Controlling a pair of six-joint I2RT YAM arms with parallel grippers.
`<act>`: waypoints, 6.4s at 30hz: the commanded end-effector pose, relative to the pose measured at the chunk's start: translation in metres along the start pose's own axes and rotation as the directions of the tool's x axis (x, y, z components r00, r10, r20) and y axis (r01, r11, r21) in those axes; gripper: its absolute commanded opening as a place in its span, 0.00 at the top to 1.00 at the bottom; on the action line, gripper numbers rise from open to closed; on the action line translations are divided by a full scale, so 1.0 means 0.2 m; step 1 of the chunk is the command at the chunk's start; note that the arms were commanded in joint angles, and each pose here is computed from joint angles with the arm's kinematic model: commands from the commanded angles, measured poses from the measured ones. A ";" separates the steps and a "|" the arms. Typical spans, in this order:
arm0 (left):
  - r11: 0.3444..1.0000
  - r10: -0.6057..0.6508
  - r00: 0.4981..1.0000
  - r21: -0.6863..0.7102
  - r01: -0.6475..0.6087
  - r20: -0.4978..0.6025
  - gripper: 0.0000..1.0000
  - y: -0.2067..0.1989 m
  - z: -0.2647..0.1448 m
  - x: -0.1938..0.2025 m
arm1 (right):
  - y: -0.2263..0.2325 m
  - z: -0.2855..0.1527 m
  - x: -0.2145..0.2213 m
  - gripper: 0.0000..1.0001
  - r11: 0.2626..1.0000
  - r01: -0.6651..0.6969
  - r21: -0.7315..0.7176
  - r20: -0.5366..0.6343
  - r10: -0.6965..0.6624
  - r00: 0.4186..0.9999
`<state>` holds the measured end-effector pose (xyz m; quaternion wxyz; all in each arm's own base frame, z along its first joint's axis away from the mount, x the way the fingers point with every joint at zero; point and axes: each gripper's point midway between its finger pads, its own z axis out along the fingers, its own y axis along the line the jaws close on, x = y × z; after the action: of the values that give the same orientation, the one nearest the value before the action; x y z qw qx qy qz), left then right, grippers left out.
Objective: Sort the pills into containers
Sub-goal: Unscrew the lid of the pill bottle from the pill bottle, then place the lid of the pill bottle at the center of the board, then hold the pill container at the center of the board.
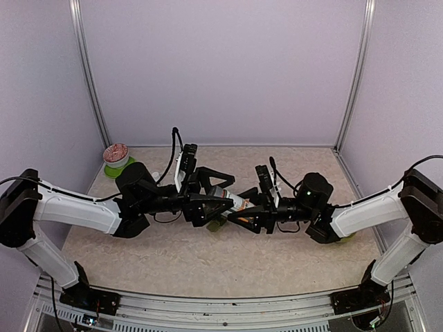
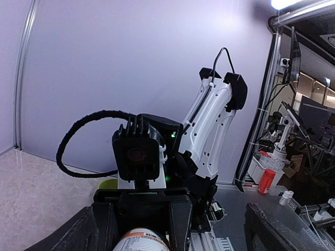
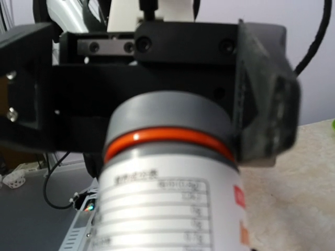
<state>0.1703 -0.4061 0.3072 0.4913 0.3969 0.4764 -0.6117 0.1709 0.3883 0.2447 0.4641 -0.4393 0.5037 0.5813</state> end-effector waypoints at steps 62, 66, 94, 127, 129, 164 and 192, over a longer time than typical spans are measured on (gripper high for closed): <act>0.896 -0.009 1.000 -0.444 0.003 -0.012 0.53 0.36 -0.20 -0.08 | -0.08 -0.20 -0.16 0.90 0.976 0.099 0.192 0.068 -0.114 0.991; 0.821 -0.023 0.997 -0.571 -0.024 -0.076 0.53 0.49 -0.32 0.01 | -0.08 -0.22 -0.17 0.90 0.970 0.119 0.212 0.056 -0.133 0.989; 0.484 -0.281 0.933 -0.873 -0.066 -0.227 0.53 1.05 -0.89 0.75 | -0.03 -0.28 -0.17 0.89 0.962 0.144 0.232 0.031 -0.156 0.987; 0.438 -0.312 0.917 -0.894 -0.093 -0.248 0.10 1.13 -0.95 0.86 | -0.03 -0.31 -0.11 0.86 0.961 0.116 0.250 0.021 -0.125 0.992; 0.452 -0.302 0.921 -0.888 -0.089 -0.245 0.02 1.12 -0.93 0.82 | -0.04 -0.31 -0.10 0.85 0.960 0.113 0.258 0.017 -0.121 0.992; 0.835 -0.147 0.915 -0.543 -0.089 -0.376 0.04 1.18 -0.53 0.89 | -0.18 -0.23 0.12 0.85 0.964 -0.013 0.265 -0.025 0.020 0.999; 0.810 -0.226 0.908 -0.585 -0.025 -0.353 0.06 1.21 -0.55 1.06 | -0.30 -0.20 0.24 0.85 0.944 -0.076 0.320 -0.040 0.094 0.995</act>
<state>0.3664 -0.3596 0.0366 0.4377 0.3284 0.7521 -0.3674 0.2115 0.3531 0.1650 0.4619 -0.3668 0.6397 0.4928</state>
